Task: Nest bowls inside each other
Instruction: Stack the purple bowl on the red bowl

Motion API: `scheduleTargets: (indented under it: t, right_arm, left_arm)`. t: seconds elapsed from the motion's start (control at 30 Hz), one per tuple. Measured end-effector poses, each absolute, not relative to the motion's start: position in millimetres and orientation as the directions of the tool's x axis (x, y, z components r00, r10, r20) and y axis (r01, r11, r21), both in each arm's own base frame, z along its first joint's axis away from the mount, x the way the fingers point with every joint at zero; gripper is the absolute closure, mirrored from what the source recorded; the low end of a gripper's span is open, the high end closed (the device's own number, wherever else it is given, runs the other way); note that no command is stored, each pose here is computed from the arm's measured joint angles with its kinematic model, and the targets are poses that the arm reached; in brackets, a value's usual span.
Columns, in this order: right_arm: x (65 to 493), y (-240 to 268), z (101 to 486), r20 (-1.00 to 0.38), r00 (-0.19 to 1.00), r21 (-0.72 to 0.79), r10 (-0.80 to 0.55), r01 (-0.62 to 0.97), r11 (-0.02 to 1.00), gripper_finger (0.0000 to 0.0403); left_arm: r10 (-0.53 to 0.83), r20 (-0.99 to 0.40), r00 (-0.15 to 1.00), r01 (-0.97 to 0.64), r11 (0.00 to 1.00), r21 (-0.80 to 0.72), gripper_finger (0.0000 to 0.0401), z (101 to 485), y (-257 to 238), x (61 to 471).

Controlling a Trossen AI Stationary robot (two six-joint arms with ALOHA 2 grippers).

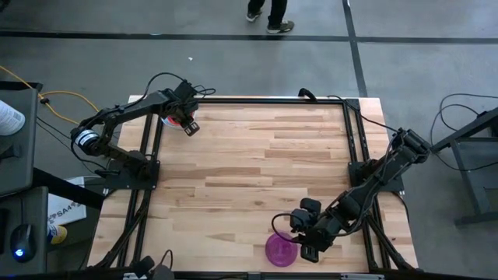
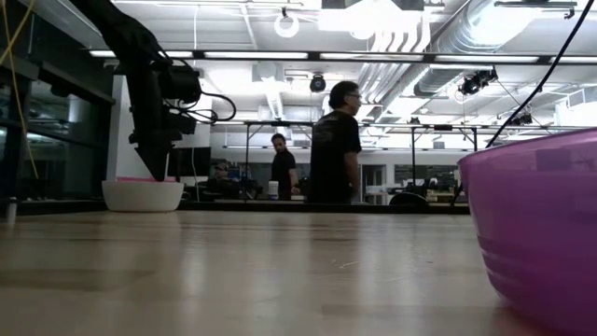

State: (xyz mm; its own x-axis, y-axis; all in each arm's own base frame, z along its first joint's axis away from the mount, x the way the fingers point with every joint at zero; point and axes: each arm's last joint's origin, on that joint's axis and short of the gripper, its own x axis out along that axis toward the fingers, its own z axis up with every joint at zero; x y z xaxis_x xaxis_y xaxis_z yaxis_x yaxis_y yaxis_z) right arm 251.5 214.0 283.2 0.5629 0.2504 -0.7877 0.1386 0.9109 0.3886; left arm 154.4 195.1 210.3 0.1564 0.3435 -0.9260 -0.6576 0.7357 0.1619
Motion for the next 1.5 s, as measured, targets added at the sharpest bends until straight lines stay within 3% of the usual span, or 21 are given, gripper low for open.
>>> scheduleTargets:
  t: [0.2, 0.47, 0.7, 0.93, 1.17, 1.5]
  right_arm:
    - [252, 214, 283, -0.788, 0.563, 0.388, 0.250, 0.139, 0.911, 0.0281]
    - [255, 210, 283, -0.784, 0.580, 0.371, 0.221, 0.152, 0.916, 0.0281]
    - [260, 196, 266, -0.826, 0.526, 0.380, 0.205, 0.249, 0.891, 0.0281]
    - [262, 189, 253, -0.847, 0.484, 0.414, 0.220, 0.342, 0.843, 0.0281]
    - [259, 187, 242, -0.860, 0.463, 0.429, 0.216, 0.426, 0.796, 0.0281]
    - [263, 194, 211, -0.854, 0.425, 0.492, 0.301, 0.469, 0.733, 0.0300]
  left_arm:
    - [0.354, -0.921, 0.165, -0.655, 0.737, 0.166, 0.0329, 217, 192, 152]
    - [0.374, -0.890, 0.261, -0.616, 0.774, 0.144, 0.0329, 267, 169, 155]
    - [0.286, -0.863, 0.417, -0.452, 0.889, 0.077, 0.0329, 288, 105, 178]
    - [0.118, -0.814, 0.569, -0.208, 0.978, -0.004, 0.0329, 295, 25, 208]
    - [0.047, -0.736, 0.676, -0.068, 0.998, 0.001, 0.0329, 298, -41, 222]
    - [0.007, -0.715, 0.699, -0.026, 1.000, -0.016, 0.0329, 294, -85, 217]
